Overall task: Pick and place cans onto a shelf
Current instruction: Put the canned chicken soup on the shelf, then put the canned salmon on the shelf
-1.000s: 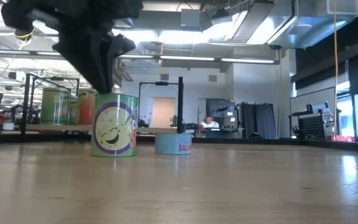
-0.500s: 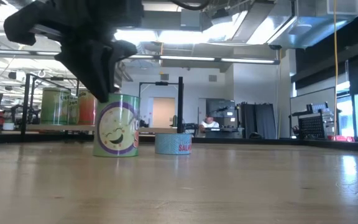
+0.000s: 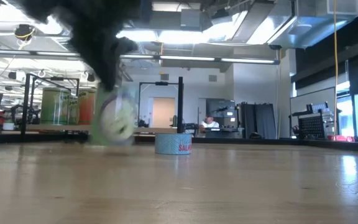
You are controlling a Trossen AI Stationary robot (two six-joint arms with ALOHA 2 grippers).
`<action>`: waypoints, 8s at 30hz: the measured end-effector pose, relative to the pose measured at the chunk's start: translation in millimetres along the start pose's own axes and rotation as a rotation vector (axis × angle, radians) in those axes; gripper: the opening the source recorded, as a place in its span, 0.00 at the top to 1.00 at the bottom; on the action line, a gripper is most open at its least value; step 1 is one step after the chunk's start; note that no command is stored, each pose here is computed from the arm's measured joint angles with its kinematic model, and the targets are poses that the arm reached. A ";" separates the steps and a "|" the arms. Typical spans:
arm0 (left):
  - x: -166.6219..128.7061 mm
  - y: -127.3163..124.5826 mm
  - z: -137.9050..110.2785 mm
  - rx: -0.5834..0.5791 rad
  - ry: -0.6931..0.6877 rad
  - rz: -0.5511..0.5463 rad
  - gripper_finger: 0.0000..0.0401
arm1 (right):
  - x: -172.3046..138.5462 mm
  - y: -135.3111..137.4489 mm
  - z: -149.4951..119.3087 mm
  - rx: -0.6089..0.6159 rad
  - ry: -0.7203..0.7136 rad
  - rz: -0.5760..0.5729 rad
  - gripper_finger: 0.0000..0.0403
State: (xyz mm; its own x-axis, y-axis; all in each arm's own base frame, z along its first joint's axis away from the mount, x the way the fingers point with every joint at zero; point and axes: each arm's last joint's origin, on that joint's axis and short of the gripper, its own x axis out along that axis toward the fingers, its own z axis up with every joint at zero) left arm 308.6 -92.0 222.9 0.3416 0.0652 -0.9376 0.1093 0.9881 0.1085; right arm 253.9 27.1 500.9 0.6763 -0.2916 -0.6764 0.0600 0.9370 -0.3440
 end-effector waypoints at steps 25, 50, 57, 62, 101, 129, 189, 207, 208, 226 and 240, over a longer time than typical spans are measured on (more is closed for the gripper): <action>-64.8 161.2 6.0 -0.520 0.135 0.383 1.00 | 0.0 0.2 -2.5 -0.010 0.024 0.003 0.85; -21.1 221.5 -38.0 -0.635 0.159 0.299 1.00 | 0.0 0.2 -2.4 -0.010 0.023 0.002 0.85; -20.4 222.1 -36.2 -0.617 0.141 0.306 0.95 | 0.0 0.2 -2.4 -0.010 0.023 0.002 0.85; -20.3 222.0 -36.0 -0.647 0.137 0.313 0.90 | 0.0 0.2 -2.3 -0.010 0.023 0.002 0.85; -81.7 139.7 34.0 -0.096 -0.078 -0.104 0.88 | -30.7 -5.6 -16.1 0.068 -0.038 0.192 0.85; 35.2 99.3 10.9 -0.213 -0.291 -0.014 0.90 | -39.2 -8.9 -20.8 0.095 -0.056 0.191 0.85; 70.5 118.5 6.9 -0.426 -0.157 -0.008 0.90 | -33.0 -5.0 -17.8 0.060 -0.045 0.242 0.85; 91.7 117.0 3.7 -0.421 -0.096 -0.025 0.90 | -33.0 -5.0 -17.8 0.060 -0.045 0.242 0.85; 91.7 117.0 3.6 -0.422 -0.094 -0.025 0.90 | -33.0 -5.1 -17.8 0.060 -0.045 0.242 0.85; 36.3 117.6 -2.3 -0.479 -0.137 -0.128 0.99 | -33.0 -5.0 -17.8 0.061 -0.045 0.242 0.85; -86.9 166.4 -40.1 -0.846 -0.500 0.237 1.00 | -33.1 -5.0 -17.8 0.057 -0.045 0.242 0.85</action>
State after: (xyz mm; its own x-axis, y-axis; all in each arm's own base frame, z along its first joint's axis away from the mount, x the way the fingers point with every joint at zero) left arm 259.7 72.4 309.1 0.6418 0.3983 -0.6553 -0.6438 0.7441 -0.1783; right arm 218.2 28.6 513.5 0.7083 -0.0497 -0.7042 -0.0671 0.9883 -0.1372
